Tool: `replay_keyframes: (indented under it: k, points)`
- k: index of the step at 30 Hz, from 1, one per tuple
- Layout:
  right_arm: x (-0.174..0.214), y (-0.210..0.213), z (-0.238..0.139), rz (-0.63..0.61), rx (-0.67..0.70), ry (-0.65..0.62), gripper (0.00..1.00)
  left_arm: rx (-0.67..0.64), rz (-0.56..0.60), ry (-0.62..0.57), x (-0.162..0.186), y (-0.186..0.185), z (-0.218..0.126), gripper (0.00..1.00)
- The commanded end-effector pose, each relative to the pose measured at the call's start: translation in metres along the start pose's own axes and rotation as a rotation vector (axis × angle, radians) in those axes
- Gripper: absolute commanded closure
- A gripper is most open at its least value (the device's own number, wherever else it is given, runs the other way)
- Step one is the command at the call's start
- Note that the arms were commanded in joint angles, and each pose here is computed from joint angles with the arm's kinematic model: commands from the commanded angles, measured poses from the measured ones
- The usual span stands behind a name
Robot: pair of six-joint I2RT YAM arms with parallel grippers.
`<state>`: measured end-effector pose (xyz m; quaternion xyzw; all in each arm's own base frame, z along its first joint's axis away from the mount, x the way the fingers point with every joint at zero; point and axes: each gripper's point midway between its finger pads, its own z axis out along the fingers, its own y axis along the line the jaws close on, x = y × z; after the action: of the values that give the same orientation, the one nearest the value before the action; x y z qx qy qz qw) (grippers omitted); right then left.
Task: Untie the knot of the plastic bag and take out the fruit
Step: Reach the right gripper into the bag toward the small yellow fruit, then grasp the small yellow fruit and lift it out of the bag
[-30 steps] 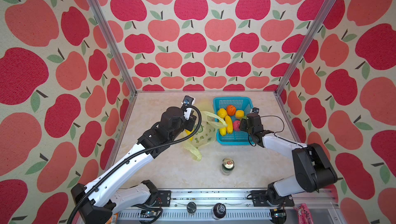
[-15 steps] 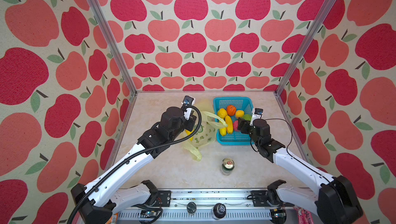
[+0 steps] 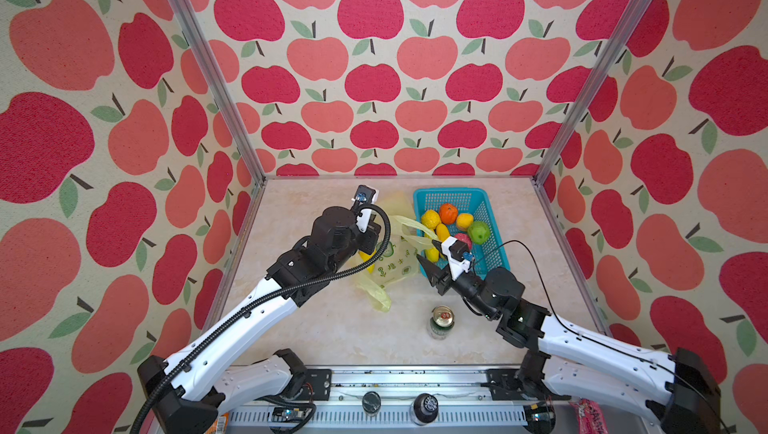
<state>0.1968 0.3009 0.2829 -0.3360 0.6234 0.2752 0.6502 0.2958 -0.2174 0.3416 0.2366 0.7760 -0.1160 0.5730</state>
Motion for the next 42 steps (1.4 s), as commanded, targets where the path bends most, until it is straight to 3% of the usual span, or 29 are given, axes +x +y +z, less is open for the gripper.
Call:
replay_keyframes:
  k: [1,8,14,21,26,29,35,42]
  points:
    - [-0.025,0.027,0.009,-0.094,-0.095,-0.059,0.51,0.002,-0.010,-0.024,-0.010,0.002,-0.006,1.00]
    - [-0.006,0.058,0.034,-0.093,-0.201,0.008,0.63,0.009,-0.011,-0.020,-0.010,0.001,-0.005,1.00]
    - [0.026,0.037,0.072,-0.055,-0.042,0.134,0.70,0.042,-0.014,-0.041,-0.013,-0.004,-0.010,1.00]
    - [0.087,0.017,0.117,0.077,0.020,0.332,0.72,0.071,-0.021,-0.072,-0.017,-0.008,-0.019,1.00]
    - [0.121,0.026,0.142,0.143,-0.007,0.407,0.59,0.074,-0.021,-0.080,-0.018,-0.008,-0.020,1.00]
    - [0.147,0.032,0.159,0.191,-0.007,0.469,0.44,0.093,-0.018,-0.073,-0.018,-0.013,-0.019,1.00]
    - [0.183,0.030,0.187,0.222,0.056,0.582,0.23,0.098,-0.014,-0.069,-0.018,-0.015,-0.018,1.00]
    - [0.212,0.019,0.200,0.248,0.109,0.675,0.17,0.100,-0.010,-0.077,-0.019,-0.015,-0.021,1.00]
